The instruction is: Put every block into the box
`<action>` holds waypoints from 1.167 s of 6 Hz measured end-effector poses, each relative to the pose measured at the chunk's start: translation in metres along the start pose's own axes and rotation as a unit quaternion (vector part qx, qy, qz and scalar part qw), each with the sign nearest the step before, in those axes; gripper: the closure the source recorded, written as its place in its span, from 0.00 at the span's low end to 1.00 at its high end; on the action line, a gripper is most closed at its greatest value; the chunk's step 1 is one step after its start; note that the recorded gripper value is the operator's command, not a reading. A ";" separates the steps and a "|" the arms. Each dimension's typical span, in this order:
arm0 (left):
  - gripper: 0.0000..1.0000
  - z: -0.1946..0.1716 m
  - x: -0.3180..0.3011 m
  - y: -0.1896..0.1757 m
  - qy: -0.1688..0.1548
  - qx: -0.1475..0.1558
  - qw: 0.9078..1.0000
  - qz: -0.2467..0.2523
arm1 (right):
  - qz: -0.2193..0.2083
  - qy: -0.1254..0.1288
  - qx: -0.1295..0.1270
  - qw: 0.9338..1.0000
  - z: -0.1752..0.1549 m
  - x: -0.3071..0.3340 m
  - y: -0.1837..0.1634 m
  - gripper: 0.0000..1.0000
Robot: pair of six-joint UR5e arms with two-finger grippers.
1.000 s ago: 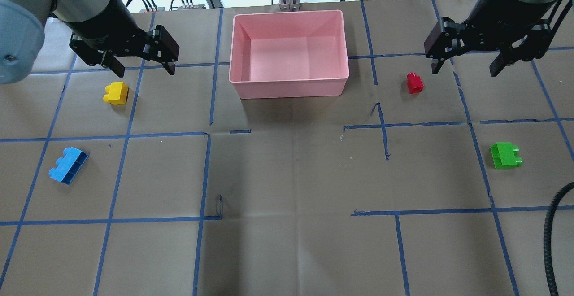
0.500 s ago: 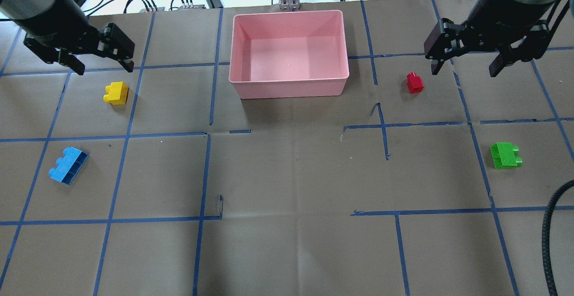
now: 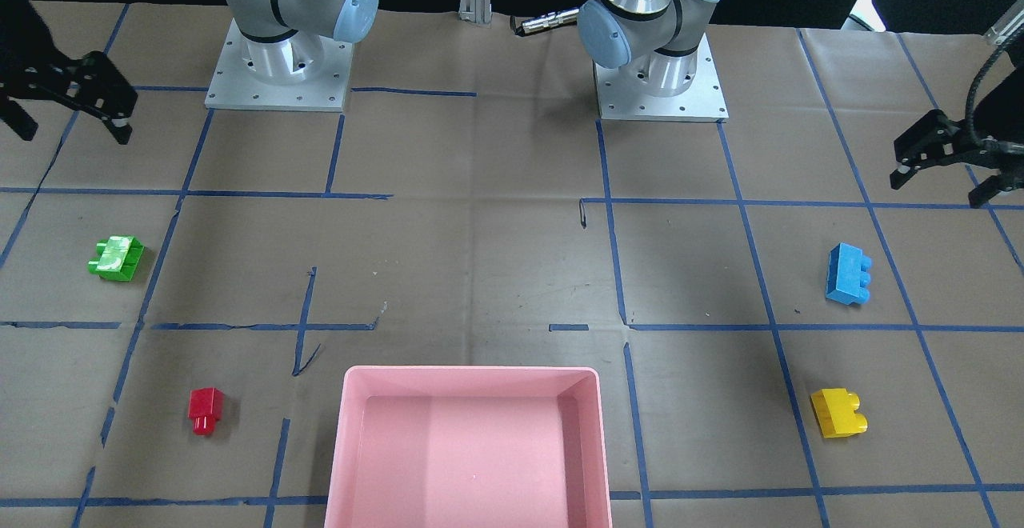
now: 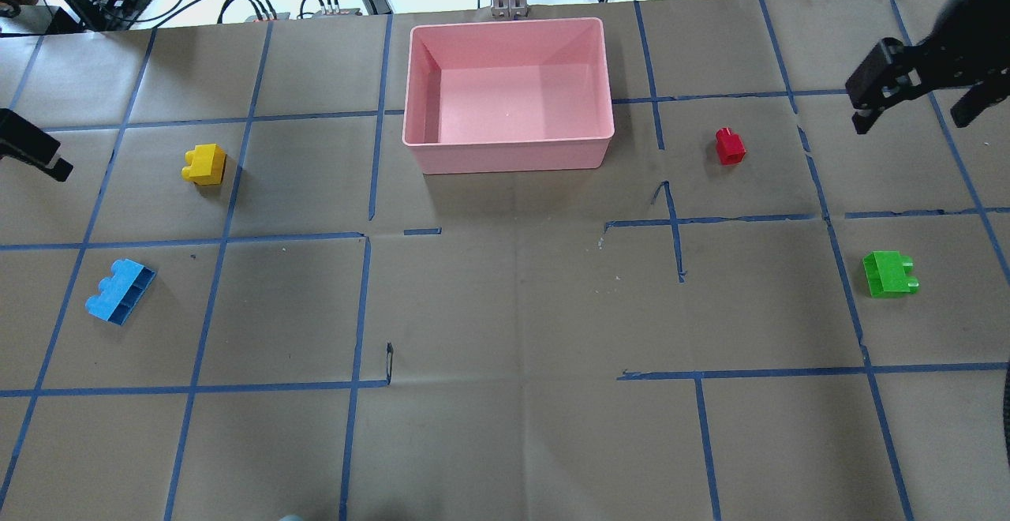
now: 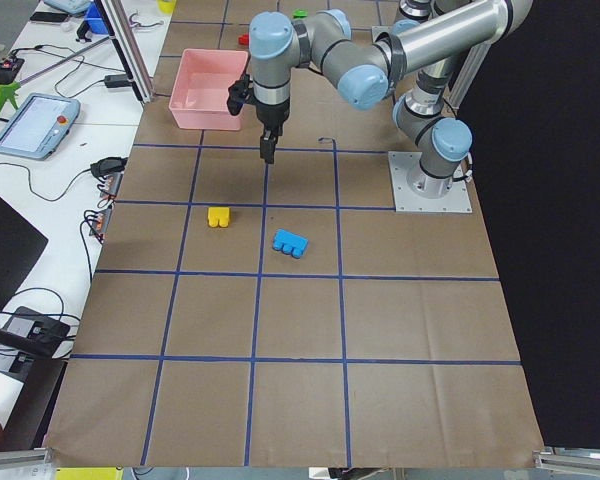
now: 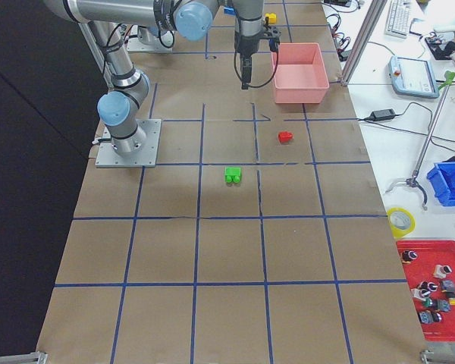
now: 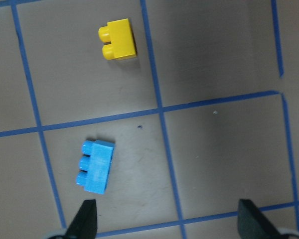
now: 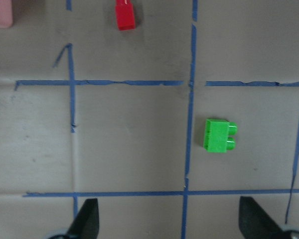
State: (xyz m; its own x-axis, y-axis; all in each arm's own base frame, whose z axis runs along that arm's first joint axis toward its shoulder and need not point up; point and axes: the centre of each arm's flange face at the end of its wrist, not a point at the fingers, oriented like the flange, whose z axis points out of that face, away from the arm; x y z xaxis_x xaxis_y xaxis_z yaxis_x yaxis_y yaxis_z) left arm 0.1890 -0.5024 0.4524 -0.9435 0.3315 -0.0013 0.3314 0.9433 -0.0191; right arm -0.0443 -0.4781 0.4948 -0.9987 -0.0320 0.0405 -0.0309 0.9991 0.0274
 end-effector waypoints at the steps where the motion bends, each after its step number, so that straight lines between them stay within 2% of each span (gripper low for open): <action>1: 0.00 0.012 -0.026 0.008 -0.005 0.000 0.998 0.059 | -0.015 -0.004 -0.004 1.000 0.022 0.045 0.009 0.00; 3: 0.00 0.036 -0.037 0.010 0.009 -0.008 0.993 0.121 | -0.041 0.008 0.020 0.999 0.072 0.082 0.010 0.00; 4: 0.00 0.056 -0.040 0.009 0.025 -0.013 0.991 0.132 | -0.042 0.011 0.024 0.999 0.103 0.089 0.006 0.00; 5: 0.01 0.079 -0.048 0.005 0.038 -0.017 0.990 0.133 | -0.034 0.017 0.033 0.999 0.132 0.097 0.003 0.00; 7: 0.01 0.135 -0.071 -0.002 0.034 -0.011 0.994 0.107 | 0.004 0.009 0.025 1.000 0.179 0.108 0.013 0.00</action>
State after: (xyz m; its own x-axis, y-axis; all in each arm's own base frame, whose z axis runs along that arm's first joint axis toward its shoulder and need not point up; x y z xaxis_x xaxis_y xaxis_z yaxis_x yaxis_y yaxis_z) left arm 0.2548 -0.5302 0.3176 -0.8493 0.5238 0.0647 0.5247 0.8513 -0.0042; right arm -0.1599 -0.4644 0.3208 -0.9980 -0.0237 0.0587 -0.0250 0.9994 -0.0221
